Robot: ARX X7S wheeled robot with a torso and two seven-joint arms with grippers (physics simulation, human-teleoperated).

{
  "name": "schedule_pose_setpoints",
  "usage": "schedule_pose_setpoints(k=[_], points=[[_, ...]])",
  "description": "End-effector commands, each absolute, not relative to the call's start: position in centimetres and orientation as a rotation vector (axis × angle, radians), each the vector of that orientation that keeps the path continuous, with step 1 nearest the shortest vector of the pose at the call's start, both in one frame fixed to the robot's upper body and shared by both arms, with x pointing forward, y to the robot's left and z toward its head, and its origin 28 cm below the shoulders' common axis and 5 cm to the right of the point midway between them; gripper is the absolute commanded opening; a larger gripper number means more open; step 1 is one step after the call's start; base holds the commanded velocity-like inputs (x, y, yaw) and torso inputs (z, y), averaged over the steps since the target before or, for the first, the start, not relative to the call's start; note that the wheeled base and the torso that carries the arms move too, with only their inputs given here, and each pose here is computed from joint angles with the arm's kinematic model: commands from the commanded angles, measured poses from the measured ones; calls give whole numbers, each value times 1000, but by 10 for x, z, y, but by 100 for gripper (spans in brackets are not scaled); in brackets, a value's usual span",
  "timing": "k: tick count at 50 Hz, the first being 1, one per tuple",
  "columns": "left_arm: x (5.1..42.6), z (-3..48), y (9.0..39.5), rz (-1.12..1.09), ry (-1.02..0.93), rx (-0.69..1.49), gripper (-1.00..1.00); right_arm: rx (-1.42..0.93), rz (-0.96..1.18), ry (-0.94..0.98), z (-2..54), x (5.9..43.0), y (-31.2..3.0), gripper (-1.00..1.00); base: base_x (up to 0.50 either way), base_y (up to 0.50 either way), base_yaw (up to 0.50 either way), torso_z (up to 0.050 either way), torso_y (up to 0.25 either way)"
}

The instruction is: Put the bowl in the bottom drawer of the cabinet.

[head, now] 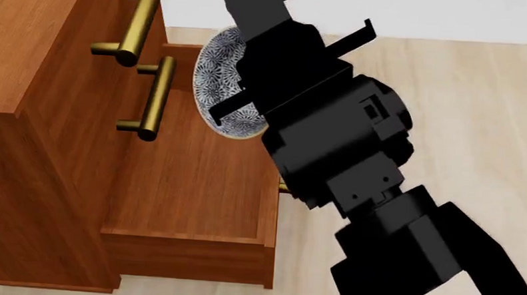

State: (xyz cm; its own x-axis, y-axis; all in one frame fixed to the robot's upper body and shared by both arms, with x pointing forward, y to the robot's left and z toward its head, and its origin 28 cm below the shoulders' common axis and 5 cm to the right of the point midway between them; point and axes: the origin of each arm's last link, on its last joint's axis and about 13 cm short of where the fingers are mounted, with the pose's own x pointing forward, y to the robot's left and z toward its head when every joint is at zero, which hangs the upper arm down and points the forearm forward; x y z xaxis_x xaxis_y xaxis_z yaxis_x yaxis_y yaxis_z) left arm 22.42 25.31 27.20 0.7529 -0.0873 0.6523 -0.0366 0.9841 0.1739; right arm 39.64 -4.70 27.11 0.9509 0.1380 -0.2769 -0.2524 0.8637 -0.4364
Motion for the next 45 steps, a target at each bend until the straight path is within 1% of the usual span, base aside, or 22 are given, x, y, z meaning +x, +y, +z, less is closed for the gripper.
schedule_pose_setpoints(k=[1, 19, 29, 45], points=[[225, 271, 254, -24, -718, 182, 100, -498, 217, 245, 264, 399, -42, -100, 0, 0, 0, 0, 0], [224, 272, 254, -25, -718, 185, 100, -456, 245, 283, 253, 400, -40, -100, 0, 0, 0, 0, 0], [224, 272, 254, -23, -718, 185, 100, -383, 277, 316, 251, 400, -38, -100, 0, 0, 0, 0, 1], [224, 271, 254, -21, -718, 184, 100, -365, 295, 342, 244, 402, -37, -100, 0, 0, 0, 0, 0]])
